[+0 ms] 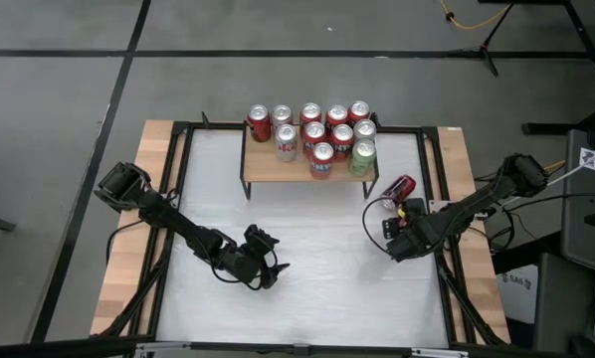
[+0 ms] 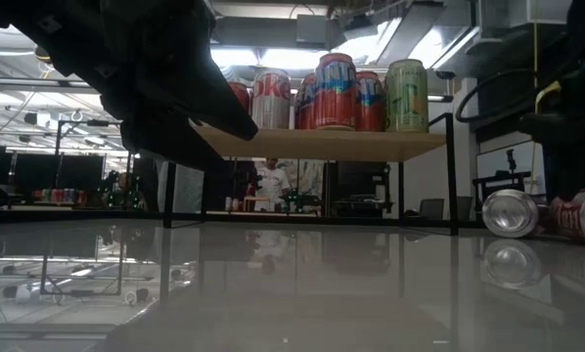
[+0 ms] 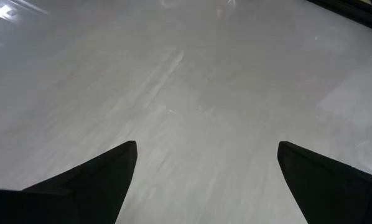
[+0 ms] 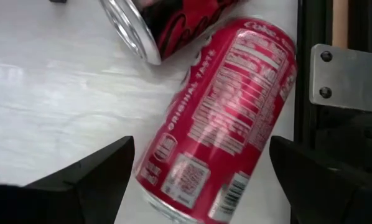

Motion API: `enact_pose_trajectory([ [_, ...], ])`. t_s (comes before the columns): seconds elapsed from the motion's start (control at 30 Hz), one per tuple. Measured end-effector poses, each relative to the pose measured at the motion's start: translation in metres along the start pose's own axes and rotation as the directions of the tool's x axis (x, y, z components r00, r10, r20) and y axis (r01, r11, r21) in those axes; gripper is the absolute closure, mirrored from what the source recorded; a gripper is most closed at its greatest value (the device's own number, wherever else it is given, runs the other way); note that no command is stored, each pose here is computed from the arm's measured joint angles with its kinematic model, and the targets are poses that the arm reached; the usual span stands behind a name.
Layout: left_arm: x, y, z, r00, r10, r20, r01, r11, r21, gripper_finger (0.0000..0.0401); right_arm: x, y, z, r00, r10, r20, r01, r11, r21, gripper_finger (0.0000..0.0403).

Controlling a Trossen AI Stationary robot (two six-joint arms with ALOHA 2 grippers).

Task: Place canned beverage on shelf
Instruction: Put the red white soda can on the shelf aligned with the other red white soda can

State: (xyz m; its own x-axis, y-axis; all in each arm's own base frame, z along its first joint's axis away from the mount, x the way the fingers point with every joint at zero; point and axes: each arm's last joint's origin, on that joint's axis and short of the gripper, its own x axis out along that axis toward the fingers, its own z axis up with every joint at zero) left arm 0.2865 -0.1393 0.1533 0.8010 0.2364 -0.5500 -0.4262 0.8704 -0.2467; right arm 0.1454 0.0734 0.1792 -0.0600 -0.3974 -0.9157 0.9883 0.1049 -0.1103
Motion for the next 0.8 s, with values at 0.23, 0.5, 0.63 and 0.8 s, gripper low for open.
enact_pose_trajectory([
  [0.23,0.0,0.0,0.0,1.0,0.0,0.0,0.0,1.0,0.0,0.0016,0.001,0.002,-0.001,1.0,0.025,-0.011,-0.025,0.999,0.039,0.004],
  [0.5,0.0,0.0,0.0,1.0,0.0,0.0,0.0,1.0,0.0,0.0016,0.009,0.01,-0.009,0.999,-0.021,-0.028,0.024,0.995,0.101,0.004],
  [0.63,0.0,0.0,0.0,1.0,0.0,0.0,0.0,1.0,0.001,0.0016,0.015,0.015,-0.014,0.999,-0.039,-0.024,0.041,0.995,0.095,0.004],
  [0.8,0.0,0.0,0.0,1.0,0.0,0.0,0.0,1.0,0.0,0.0016,0.02,0.021,-0.02,0.996,-0.055,-0.069,0.062,0.993,0.099,0.004],
])
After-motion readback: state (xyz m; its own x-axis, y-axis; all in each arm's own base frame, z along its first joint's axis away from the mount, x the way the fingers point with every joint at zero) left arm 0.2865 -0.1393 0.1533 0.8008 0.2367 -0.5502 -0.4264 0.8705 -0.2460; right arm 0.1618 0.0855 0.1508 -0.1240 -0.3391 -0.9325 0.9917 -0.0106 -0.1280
